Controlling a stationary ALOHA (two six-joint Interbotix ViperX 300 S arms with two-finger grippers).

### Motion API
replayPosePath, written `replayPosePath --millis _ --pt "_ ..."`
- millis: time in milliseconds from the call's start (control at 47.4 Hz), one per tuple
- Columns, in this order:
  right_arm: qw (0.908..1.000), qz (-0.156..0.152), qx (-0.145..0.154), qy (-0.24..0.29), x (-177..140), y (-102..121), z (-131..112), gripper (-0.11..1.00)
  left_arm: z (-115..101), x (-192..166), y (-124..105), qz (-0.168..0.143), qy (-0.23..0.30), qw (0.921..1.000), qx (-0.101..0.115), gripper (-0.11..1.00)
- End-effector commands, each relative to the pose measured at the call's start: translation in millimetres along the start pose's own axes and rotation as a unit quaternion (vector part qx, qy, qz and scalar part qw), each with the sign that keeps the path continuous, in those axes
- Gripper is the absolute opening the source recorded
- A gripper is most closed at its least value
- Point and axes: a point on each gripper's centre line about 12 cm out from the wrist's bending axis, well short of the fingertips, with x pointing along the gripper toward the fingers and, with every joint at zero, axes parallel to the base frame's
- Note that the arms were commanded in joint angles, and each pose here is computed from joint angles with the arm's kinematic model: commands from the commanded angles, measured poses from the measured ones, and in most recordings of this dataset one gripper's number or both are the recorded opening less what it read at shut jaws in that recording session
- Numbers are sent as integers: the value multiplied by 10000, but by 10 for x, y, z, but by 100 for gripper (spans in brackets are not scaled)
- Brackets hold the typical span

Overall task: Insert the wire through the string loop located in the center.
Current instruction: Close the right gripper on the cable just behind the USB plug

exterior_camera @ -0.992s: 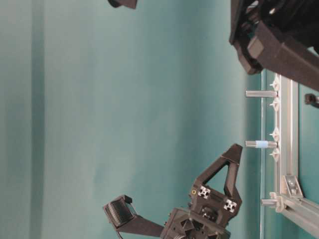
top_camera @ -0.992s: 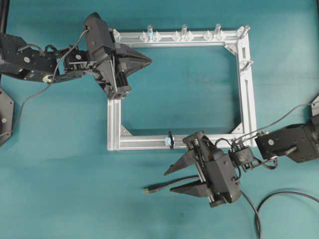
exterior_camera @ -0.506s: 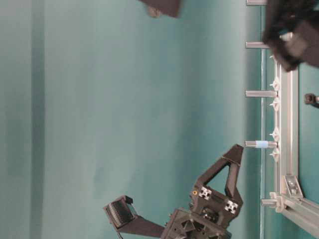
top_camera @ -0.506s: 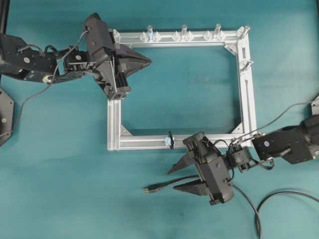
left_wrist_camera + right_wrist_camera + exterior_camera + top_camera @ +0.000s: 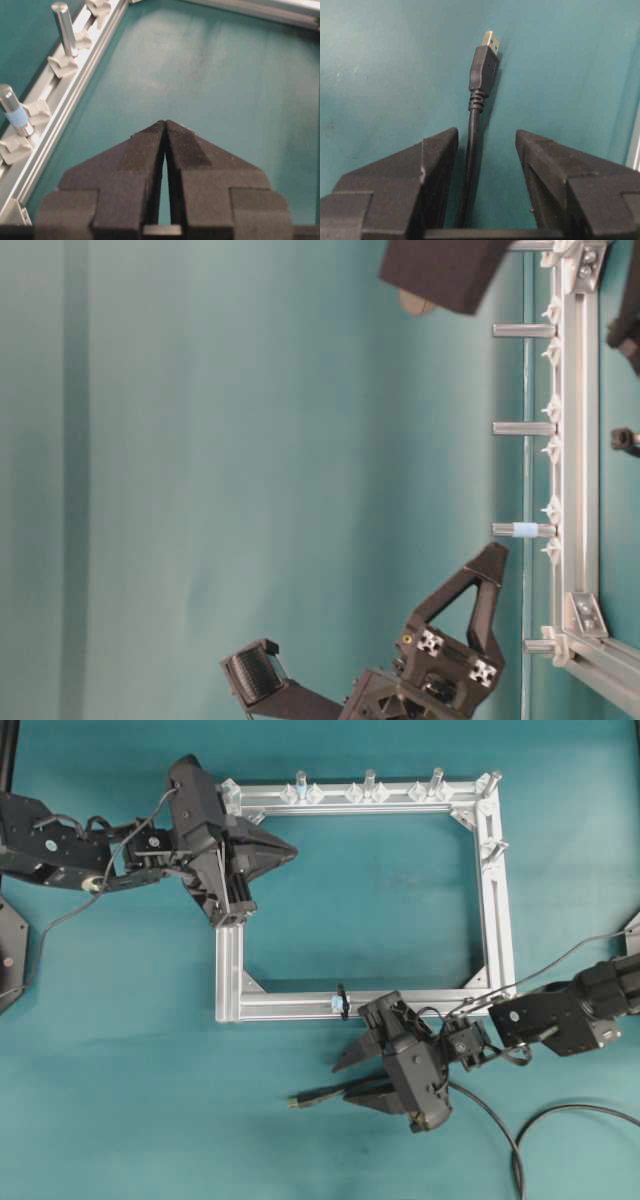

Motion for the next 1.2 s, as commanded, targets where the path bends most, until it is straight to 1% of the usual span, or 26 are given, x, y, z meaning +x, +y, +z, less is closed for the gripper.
replayPosePath --millis 0,317,422,506,612,696,739,950,1182 --pt "9999 18 -30 -152 16 12 107 53 102 -34 -41 -60 -143 9999 -11 0" --pt "10000 18 -26 -76 23 12 53 53 104 -37 -52 -74 -142 9999 -13 0" --pt "10000 19 -26 -83 23 12 55 49 104 -37 -52 -74 -142 9999 -5 0" --pt "10000 18 -26 -76 23 12 53 42 104 -38 -57 -81 -142 9999 -2 0" --pt "10000 14 -25 -22 20 11 36 31 99 -35 -63 -88 -134 9999 1 0" --pt "10000 15 -39 16 18 12 23 14 99 -35 -63 -88 -134 9999 1 0" --pt "10000 18 -45 32 18 12 20 7 99 -35 -63 -88 -134 9999 1 0" --pt "9999 69 -119 59 13 29 5 7 109 -36 -69 -96 -149 9998 -4 0" --pt "9999 73 -124 90 3 31 -18 7 108 -37 -80 -110 -148 9998 9 0"
